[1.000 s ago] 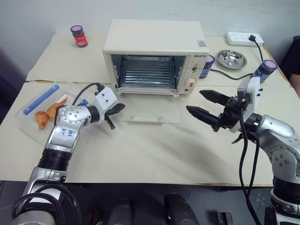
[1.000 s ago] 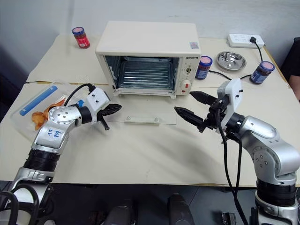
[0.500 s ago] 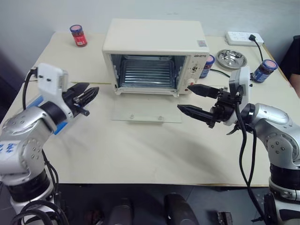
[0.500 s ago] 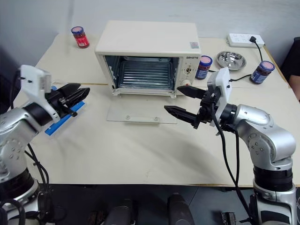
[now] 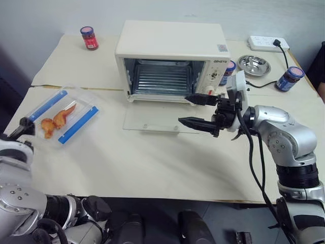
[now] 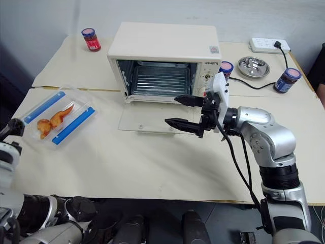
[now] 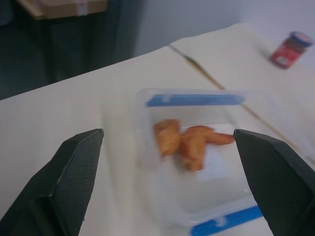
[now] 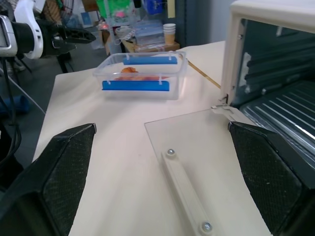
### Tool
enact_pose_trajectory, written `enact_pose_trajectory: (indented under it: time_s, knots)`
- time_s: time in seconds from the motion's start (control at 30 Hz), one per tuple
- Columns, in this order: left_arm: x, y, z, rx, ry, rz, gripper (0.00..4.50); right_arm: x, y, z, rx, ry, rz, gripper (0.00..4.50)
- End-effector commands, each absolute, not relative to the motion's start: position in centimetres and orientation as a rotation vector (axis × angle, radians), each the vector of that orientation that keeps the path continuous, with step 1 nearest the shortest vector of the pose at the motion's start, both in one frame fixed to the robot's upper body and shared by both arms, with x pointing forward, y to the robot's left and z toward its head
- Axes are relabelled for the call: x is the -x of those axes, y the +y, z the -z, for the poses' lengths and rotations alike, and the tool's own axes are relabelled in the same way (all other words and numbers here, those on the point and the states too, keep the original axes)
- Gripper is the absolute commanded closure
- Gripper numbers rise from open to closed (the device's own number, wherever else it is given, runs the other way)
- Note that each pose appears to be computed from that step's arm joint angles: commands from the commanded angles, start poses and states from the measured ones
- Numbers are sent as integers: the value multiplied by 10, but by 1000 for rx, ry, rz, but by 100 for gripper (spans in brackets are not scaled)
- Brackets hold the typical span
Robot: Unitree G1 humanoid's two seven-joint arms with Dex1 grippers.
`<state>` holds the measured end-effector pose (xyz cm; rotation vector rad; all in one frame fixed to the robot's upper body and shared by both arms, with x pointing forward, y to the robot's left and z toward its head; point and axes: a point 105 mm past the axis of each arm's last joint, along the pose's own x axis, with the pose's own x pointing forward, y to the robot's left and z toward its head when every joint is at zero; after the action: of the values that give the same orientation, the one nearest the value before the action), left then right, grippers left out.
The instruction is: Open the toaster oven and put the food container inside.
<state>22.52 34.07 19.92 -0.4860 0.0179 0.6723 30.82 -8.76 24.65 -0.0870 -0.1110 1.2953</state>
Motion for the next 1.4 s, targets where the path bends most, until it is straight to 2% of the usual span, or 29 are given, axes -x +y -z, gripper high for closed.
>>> enact_pose_trajectory:
  time_s: [0.03,0.17,0.4,0.63,0.97,1.07,1.2,1.33,1.4]
  knots:
    - [-222,355,-194,498,43,-703,3,-305,-85,-258,104,-167,-1313,0]
    - [-230,366,-180,555,108,-698,3,-302,-83,-256,91,-167,-1311,0]
    - [-258,375,-185,552,129,-641,3,-297,-86,-257,73,-174,-1273,0]
    - [-258,368,-203,519,71,-617,3,-295,-98,-253,58,-166,-1205,0]
    - [-294,371,-177,534,222,-615,3,-291,-96,-253,47,-171,-1183,0]
    - [-302,374,-172,541,246,-615,62,-289,-97,-252,47,-172,-1178,0]
    - [-311,375,-178,519,230,-597,181,-287,-98,-253,44,-175,-1172,0]
    - [-309,379,-181,502,221,-613,311,-287,-99,-253,47,-174,-1167,0]
    - [-306,383,-182,492,217,-630,361,-286,-100,-253,49,-173,-1165,0]
